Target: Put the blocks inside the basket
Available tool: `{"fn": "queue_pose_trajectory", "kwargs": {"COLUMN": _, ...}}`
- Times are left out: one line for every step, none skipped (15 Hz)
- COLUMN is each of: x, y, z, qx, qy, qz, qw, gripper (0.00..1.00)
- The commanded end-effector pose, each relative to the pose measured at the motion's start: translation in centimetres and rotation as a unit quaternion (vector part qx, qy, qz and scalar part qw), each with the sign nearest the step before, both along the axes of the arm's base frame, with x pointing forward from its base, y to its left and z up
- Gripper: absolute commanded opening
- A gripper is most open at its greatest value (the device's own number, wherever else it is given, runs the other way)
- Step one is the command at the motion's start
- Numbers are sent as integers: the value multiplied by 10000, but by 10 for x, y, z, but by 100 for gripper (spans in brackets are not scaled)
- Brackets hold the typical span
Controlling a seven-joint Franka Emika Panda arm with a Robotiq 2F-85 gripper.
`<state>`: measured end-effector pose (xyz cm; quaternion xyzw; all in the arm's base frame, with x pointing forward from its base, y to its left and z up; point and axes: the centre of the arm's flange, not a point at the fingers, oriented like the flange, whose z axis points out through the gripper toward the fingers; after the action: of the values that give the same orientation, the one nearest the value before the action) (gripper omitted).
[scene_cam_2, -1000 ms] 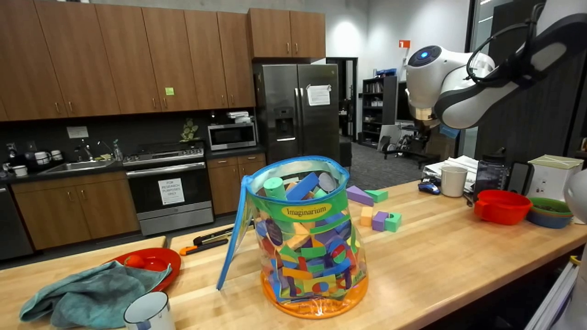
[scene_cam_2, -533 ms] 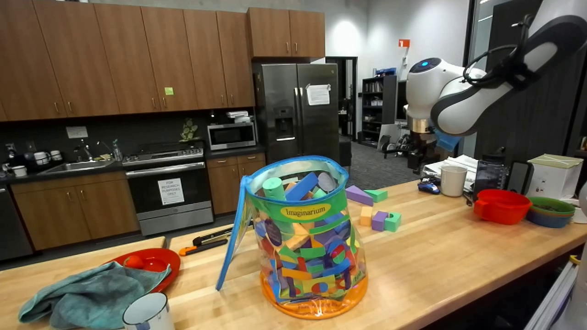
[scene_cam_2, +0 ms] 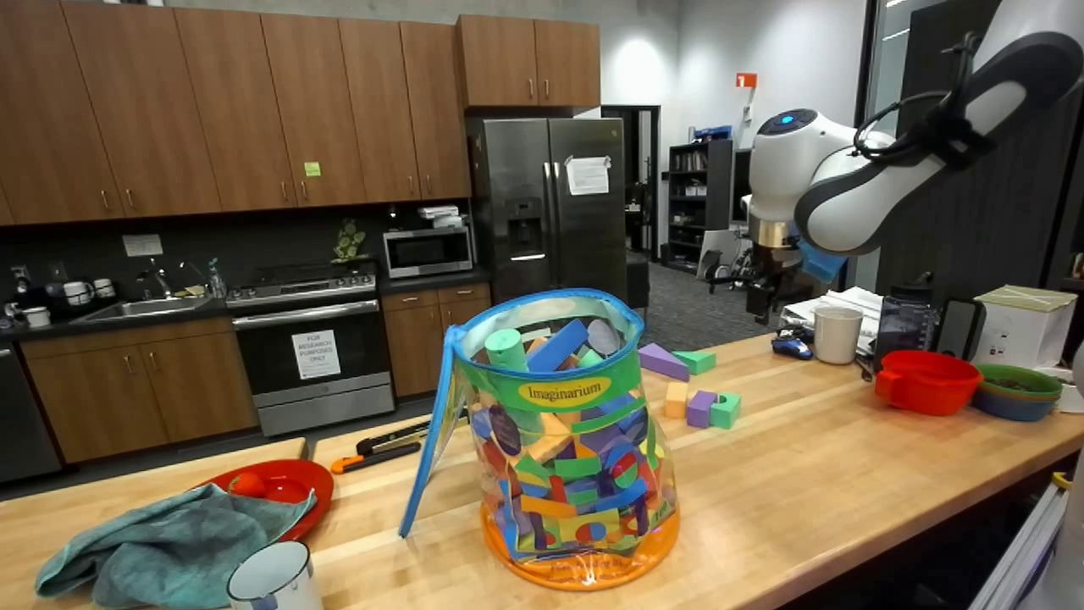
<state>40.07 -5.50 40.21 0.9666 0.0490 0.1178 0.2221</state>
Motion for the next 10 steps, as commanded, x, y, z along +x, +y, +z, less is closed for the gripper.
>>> {"fn": "queue_pose_trajectory", "kwargs": {"x": 0, "y": 0, "z": 0, "qx": -1, "qy": 1, "qz": 4, "qw": 10000, "gripper": 100}}
{"fn": "queue_pose_trajectory", "kwargs": {"x": 0, "y": 0, "z": 0, "qx": -1, "qy": 2, "qz": 8, "qw": 10000, "gripper": 100}}
{"fn": "queue_pose_trajectory", "kwargs": {"x": 0, "y": 0, "z": 0, "qx": -1, "qy": 2, "qz": 9, "qw": 10000, "gripper": 100}}
{"fn": "queue_pose_trajectory", "kwargs": {"x": 0, "y": 0, "z": 0, "qx": -1, "qy": 3, "qz": 10, "qw": 10000, "gripper": 100}}
{"fn": "queue_pose_trajectory", "kwargs": {"x": -7, "y": 6, "z": -4, "qx": 57, "qy": -10, "qz": -61, "qw": 10000, "gripper": 100}}
{"fn": "queue_pose_trajectory", "kwargs": {"x": -16, "y": 16, "z": -14, "qx": 209, "qy": 5, "qz": -120, "qw": 9997, "gripper": 100}}
{"fn": "queue_pose_trajectory", "kwargs": {"x": -21, "y": 28, "z": -25, "qx": 406, "qy": -112, "qz": -177, "qw": 9990, "gripper": 100}}
{"fn": "queue_pose_trajectory", "kwargs": {"x": -26, "y": 38, "z": -34, "qx": 574, "qy": -165, "qz": -212, "qw": 9980, "gripper": 100}}
{"fn": "queue_pose_trajectory", "kwargs": {"x": -33, "y": 50, "z": -43, "qx": 704, "qy": -168, "qz": -252, "qw": 9971, "gripper": 100}}
{"fn": "queue_pose_trajectory", "kwargs": {"x": -41, "y": 62, "z": -51, "qx": 827, "qy": -145, "qz": -299, "qw": 9960, "gripper": 100}}
